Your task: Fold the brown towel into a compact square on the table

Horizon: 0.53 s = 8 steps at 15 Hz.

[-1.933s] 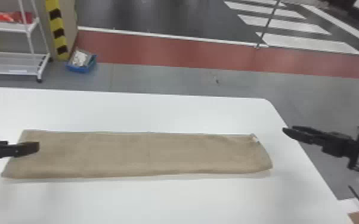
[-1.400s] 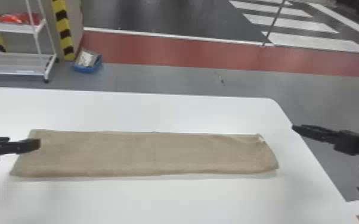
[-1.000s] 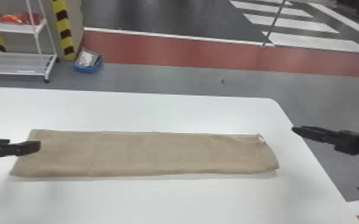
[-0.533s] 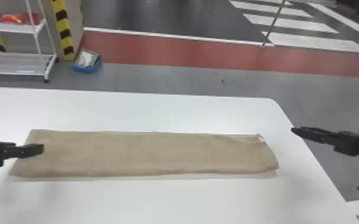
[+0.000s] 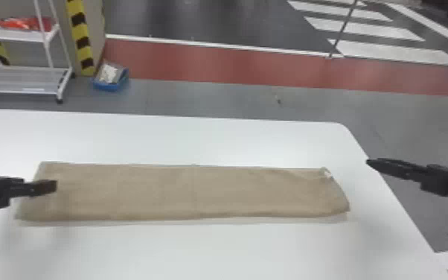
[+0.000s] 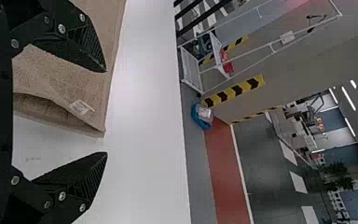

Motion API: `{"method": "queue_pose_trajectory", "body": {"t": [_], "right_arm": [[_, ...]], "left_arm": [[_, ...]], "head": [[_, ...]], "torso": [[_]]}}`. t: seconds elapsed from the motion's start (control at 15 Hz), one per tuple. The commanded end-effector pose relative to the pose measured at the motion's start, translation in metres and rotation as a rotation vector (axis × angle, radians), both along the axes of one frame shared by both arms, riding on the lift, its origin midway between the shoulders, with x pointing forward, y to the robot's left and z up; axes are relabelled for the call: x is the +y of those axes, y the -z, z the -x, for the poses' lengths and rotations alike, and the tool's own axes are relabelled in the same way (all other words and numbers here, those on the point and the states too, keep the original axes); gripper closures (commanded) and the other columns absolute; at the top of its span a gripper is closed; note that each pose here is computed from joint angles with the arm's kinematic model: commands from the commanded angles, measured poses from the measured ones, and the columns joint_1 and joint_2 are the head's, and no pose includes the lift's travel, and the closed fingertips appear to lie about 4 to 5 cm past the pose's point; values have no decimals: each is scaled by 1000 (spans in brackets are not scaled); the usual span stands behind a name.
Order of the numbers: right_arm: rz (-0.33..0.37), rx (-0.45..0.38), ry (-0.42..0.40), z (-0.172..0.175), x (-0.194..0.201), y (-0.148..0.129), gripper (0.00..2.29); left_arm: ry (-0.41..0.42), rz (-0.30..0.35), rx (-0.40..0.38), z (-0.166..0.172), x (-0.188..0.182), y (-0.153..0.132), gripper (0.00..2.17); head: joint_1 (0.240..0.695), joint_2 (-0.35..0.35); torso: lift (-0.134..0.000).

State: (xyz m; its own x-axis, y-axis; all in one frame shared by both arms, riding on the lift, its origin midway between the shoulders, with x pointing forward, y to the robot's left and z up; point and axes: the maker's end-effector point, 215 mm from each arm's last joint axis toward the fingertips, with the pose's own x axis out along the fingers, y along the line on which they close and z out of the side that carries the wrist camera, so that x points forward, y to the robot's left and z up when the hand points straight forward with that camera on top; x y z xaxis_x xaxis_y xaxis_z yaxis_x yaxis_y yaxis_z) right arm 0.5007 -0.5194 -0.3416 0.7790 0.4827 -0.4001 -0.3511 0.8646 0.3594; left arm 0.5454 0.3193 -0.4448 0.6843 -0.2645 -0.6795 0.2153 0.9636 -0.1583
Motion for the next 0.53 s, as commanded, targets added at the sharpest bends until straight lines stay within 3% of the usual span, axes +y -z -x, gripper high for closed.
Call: {"method": "queue_pose_trajectory", "body": {"t": [0.0, 0.47], "right_arm": [[2, 3, 3, 1, -1, 0, 292], [4, -1, 11, 1, -6, -4, 292]], "left_arm": [[-7, -11, 10, 1, 7, 4, 265], [14, -44, 17, -2, 2, 5, 417]], "head": [[695, -209], [695, -204]], "torso": [[-124], [-124]]}}
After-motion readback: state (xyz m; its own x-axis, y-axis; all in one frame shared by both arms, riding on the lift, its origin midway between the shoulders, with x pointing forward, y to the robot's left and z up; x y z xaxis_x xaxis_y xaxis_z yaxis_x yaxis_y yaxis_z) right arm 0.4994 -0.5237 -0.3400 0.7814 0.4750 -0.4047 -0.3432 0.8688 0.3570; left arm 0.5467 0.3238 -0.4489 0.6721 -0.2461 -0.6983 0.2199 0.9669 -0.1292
